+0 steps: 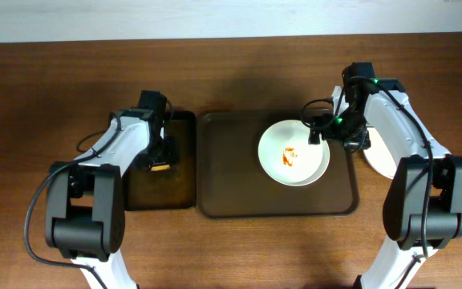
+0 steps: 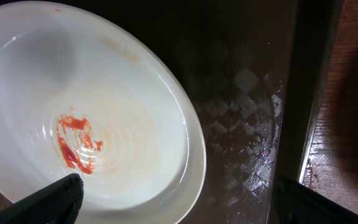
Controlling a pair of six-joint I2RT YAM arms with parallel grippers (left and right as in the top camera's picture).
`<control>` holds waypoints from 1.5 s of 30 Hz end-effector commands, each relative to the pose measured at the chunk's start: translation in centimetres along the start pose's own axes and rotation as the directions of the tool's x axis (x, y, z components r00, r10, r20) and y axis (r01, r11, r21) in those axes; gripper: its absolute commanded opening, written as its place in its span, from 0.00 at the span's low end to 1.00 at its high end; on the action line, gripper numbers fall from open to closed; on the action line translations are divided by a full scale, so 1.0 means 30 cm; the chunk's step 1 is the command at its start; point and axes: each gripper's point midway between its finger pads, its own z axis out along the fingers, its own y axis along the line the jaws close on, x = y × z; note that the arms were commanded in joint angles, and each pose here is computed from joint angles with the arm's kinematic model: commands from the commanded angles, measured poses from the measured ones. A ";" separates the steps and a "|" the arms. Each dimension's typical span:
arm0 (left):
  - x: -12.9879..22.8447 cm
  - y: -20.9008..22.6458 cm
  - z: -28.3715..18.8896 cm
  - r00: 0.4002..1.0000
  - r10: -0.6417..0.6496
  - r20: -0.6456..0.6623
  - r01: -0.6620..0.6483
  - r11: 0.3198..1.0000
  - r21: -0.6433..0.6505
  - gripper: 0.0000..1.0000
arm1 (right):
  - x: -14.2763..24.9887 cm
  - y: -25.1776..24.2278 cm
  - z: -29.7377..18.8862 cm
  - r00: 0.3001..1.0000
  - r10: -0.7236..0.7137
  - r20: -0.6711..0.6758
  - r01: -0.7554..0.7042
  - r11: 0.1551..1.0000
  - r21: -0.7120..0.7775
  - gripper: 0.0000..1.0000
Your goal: Clean dirty plates on tray and stack at the side
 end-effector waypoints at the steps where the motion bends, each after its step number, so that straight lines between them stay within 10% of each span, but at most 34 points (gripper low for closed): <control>1: -0.125 0.009 -0.060 0.995 0.026 0.100 -0.025 1.000 -0.017 0.75 | -0.013 0.013 -0.003 1.000 -0.003 0.009 0.003 1.000 -0.011 0.98; 5: -0.190 0.008 -0.004 0.986 0.022 0.164 -0.016 0.999 -0.036 0.79 | -0.013 0.013 -0.003 1.000 -0.003 0.009 0.003 1.000 -0.010 0.98; 6: -0.182 0.004 0.029 0.989 0.025 0.143 -0.020 0.999 -0.037 0.66 | -0.013 0.013 -0.003 1.000 -0.003 0.009 0.003 1.000 -0.010 0.98; 8: -0.155 -0.005 0.093 0.995 0.034 0.094 -0.030 0.999 -0.038 0.06 | -0.013 0.013 -0.003 1.000 -0.003 0.009 0.003 1.000 -0.011 0.98; 9: -0.152 -0.006 0.098 0.995 0.035 0.090 -0.031 0.999 -0.038 0.19 | -0.013 0.013 -0.003 1.000 -0.003 0.009 0.003 1.000 -0.010 0.98; 10: -0.159 -0.007 0.084 0.995 0.035 0.094 -0.031 0.999 -0.037 0.74 | -0.013 0.013 -0.003 1.000 -0.003 0.009 0.003 1.000 -0.010 0.98; 11: -0.161 -0.007 0.072 0.995 0.036 0.089 -0.032 0.999 -0.038 0.82 | -0.013 0.013 -0.003 1.000 -0.003 0.009 0.003 1.000 -0.011 0.98; 26: -0.132 -0.113 0.001 0.994 0.102 0.030 -0.103 0.995 0.004 0.69 | -0.054 0.132 -0.018 0.998 -0.027 0.060 0.039 0.977 -0.212 0.99; 29: -0.129 -0.112 0.001 0.994 0.103 0.025 -0.103 0.995 0.003 0.69 | -0.004 0.102 0.011 0.999 -0.039 0.007 0.040 0.990 -0.138 0.67; 35: -0.131 -0.114 0.001 0.994 0.103 0.029 -0.103 0.995 0.005 0.70 | -0.048 -0.037 0.075 0.993 -0.084 0.084 0.070 0.984 0.161 0.64; 41: -0.131 -0.114 0.001 0.994 0.103 0.029 -0.103 0.995 0.004 0.70 | -0.012 -0.053 0.123 0.993 -0.106 0.059 0.095 0.981 0.169 0.41; 45: -0.131 -0.114 0.001 0.994 0.103 0.028 -0.103 0.995 0.004 0.70 | 0.077 -0.023 0.182 0.995 -0.095 -0.013 0.096 0.992 0.086 0.06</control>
